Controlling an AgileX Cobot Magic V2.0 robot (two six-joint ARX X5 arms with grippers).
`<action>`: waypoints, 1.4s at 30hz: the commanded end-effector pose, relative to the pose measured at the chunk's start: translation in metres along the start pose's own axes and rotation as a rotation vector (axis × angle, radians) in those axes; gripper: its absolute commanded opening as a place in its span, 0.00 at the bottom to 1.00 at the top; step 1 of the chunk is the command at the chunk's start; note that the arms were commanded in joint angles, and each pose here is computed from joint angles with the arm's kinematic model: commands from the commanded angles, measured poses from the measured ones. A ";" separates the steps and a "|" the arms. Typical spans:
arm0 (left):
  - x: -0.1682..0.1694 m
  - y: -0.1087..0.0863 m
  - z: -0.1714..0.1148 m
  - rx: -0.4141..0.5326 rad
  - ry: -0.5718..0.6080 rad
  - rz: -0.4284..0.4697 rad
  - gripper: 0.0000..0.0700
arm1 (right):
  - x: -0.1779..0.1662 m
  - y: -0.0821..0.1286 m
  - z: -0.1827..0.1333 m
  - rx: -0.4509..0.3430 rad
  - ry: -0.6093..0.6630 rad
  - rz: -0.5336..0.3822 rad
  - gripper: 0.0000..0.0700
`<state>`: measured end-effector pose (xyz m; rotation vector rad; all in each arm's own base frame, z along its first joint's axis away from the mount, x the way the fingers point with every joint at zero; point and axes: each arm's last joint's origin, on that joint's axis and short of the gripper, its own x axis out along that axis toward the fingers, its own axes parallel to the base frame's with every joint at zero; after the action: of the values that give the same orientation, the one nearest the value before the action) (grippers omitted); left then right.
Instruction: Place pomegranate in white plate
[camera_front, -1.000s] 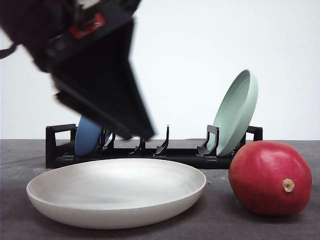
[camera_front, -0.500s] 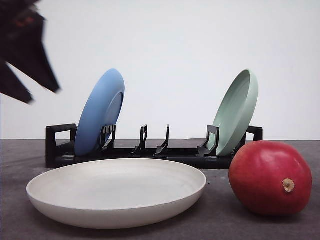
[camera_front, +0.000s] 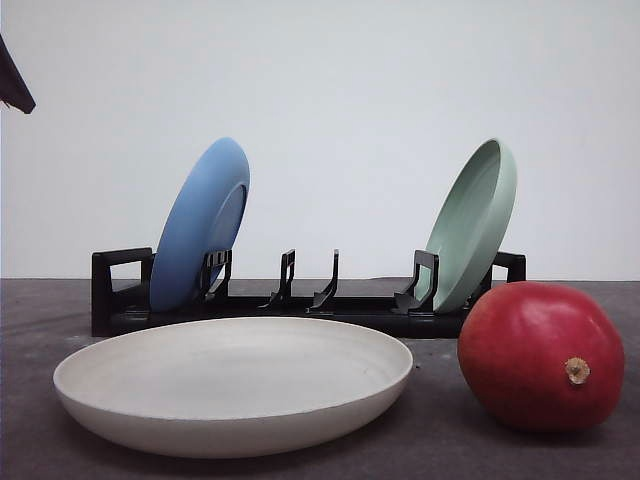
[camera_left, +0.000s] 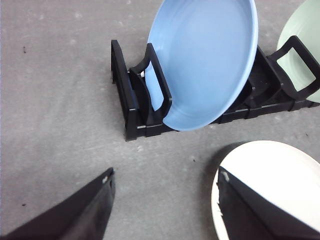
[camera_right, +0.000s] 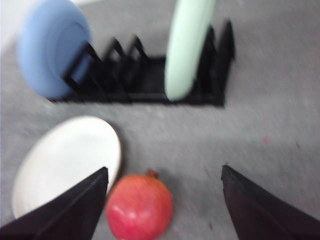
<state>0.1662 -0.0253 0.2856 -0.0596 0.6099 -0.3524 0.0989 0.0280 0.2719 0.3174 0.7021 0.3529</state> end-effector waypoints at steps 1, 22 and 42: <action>-0.002 -0.001 0.005 0.002 -0.017 -0.003 0.56 | 0.004 0.002 0.005 0.022 0.039 -0.016 0.65; -0.002 -0.001 0.006 -0.002 -0.018 -0.003 0.56 | 0.109 0.047 0.012 -0.072 0.516 -0.050 0.73; -0.002 -0.001 0.006 -0.001 -0.021 -0.003 0.56 | 0.153 0.058 -0.009 -0.075 0.629 -0.091 0.88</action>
<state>0.1662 -0.0254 0.2857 -0.0625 0.6097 -0.3522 0.1868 0.1403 0.2004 0.0883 1.3152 0.3987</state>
